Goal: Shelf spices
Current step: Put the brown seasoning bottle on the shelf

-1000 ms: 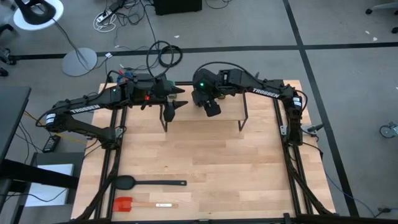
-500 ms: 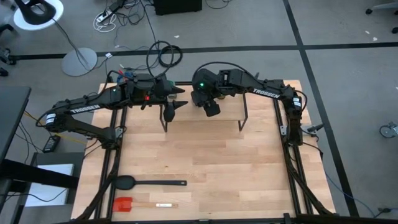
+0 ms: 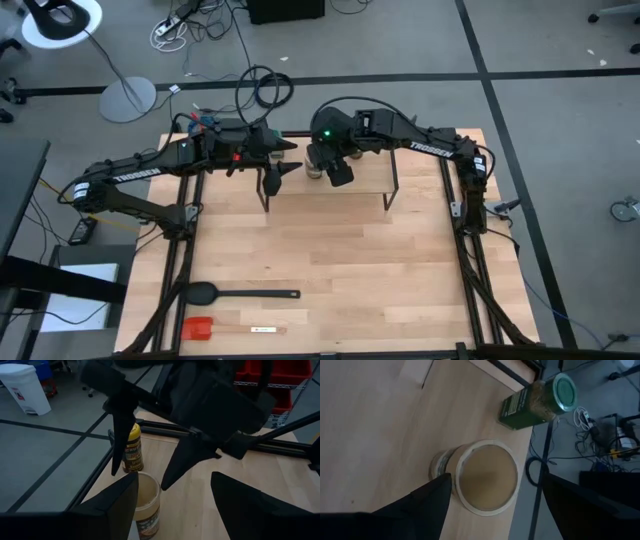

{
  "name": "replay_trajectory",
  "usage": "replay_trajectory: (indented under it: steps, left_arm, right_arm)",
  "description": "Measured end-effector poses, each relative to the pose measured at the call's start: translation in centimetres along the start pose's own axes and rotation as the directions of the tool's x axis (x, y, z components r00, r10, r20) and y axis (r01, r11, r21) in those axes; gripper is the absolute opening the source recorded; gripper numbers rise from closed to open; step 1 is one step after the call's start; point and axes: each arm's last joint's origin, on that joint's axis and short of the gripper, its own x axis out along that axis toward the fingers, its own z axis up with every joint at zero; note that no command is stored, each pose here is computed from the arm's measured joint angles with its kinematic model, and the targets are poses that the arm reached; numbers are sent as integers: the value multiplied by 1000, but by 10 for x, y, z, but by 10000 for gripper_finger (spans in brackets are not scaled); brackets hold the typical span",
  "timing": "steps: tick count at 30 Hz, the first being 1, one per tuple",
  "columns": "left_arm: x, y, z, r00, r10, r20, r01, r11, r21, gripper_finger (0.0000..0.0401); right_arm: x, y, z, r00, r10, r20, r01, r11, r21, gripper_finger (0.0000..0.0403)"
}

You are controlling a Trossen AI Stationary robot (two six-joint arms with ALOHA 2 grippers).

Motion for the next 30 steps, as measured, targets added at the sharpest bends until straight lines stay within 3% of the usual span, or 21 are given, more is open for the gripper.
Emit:
replay_trajectory:
  steps: [9,17,21,28,30]
  left_arm:
    - [0,0,0,1000,0,0,0,1000,1,254]
    - [0,0,0,1000,0,-2,0,1000,26,254]
    - [0,0,0,1000,0,3,0,1000,27,254]
    - [0,0,0,1000,0,4,0,1000,26,254]
    - [0,0,0,1000,0,3,0,1000,26,254]
  right_arm:
    - [-15,10,10,999,-45,16,45,999,-28,307]
    - [-25,37,27,998,17,63,-14,999,-52,282]
    - [-28,46,33,994,61,96,-58,998,-36,216]
    - [-24,48,30,987,123,99,-129,990,53,38]
    - [-17,48,26,988,130,77,-135,989,64,11]
